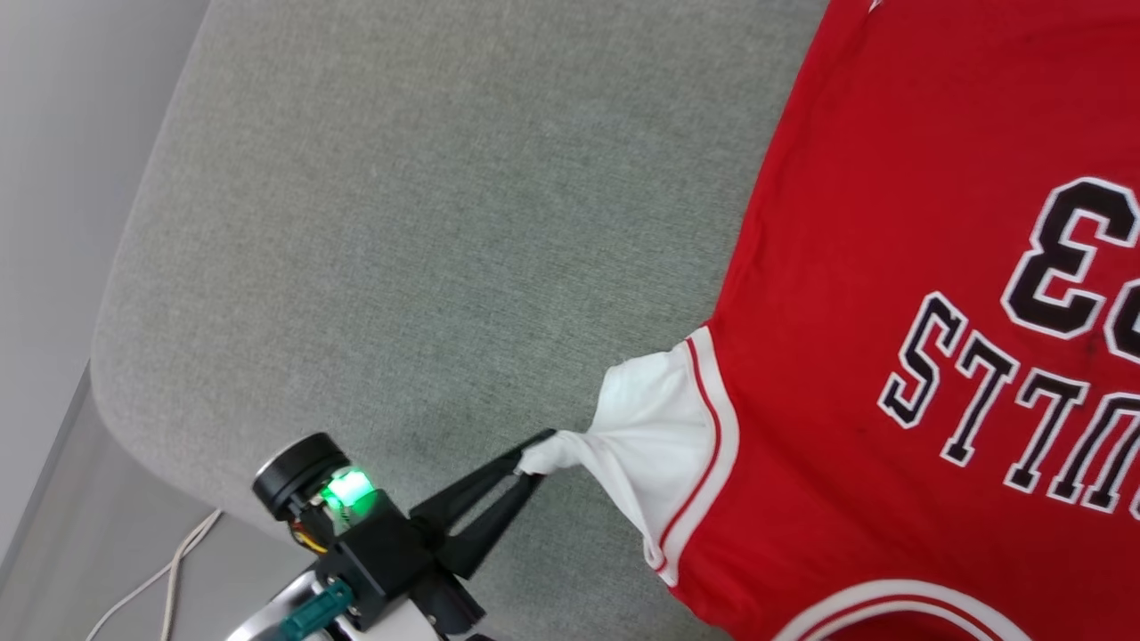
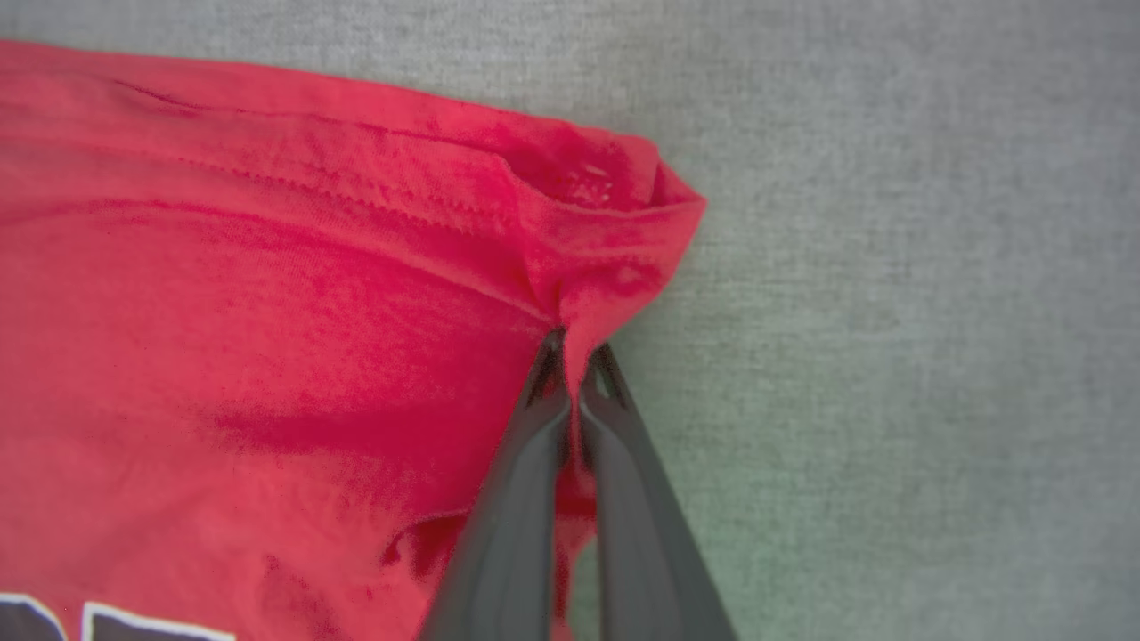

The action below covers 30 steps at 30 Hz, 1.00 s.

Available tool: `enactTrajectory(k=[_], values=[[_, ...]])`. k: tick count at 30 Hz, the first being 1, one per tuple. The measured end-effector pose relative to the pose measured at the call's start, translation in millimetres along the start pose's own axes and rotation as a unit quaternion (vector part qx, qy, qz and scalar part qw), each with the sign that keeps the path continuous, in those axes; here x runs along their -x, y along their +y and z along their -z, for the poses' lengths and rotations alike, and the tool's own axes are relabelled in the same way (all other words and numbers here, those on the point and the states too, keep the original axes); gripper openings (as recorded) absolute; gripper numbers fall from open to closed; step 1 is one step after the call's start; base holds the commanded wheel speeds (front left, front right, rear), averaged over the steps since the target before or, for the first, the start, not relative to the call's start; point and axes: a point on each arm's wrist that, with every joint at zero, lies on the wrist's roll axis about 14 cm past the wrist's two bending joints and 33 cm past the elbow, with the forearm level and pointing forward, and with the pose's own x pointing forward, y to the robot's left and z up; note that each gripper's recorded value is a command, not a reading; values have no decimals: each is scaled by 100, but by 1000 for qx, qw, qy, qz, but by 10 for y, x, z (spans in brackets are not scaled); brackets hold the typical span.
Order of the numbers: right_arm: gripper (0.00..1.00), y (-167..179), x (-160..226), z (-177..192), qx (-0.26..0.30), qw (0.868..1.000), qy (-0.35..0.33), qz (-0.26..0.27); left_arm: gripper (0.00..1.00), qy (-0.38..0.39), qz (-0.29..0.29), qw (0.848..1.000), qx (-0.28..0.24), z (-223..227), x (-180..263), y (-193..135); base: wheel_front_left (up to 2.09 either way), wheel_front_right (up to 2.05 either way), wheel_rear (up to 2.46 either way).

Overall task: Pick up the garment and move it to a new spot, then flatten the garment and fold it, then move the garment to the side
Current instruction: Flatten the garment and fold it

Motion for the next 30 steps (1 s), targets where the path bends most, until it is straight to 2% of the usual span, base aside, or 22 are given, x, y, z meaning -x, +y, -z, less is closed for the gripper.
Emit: enactTrajectory(k=[4,8,16,22,29,30], values=[[0,-126,159,205,4,1000,6,7,0,0,-18,1000,-13,32,84,117,0,0,0],[0,-160,376,468,-1,1000,11,-15,0,-9,-30,999,-7,35,174,151,0,0,0],[0,-505,904,1194,-3,1000,13,-11,0,-31,-24,999,-2,10,262,49,0,0,0],[0,-772,1282,1787,-35,999,2,-10,0,-55,-4,998,2,-77,227,-91,0,0,0],[0,-803,1546,2471,-88,996,-6,-24,0,-79,14,997,2,-181,214,-230,0,0,0],[0,-820,1607,2782,-99,995,6,-22,0,-91,17,996,-3,-244,232,-258,0,0,0]])
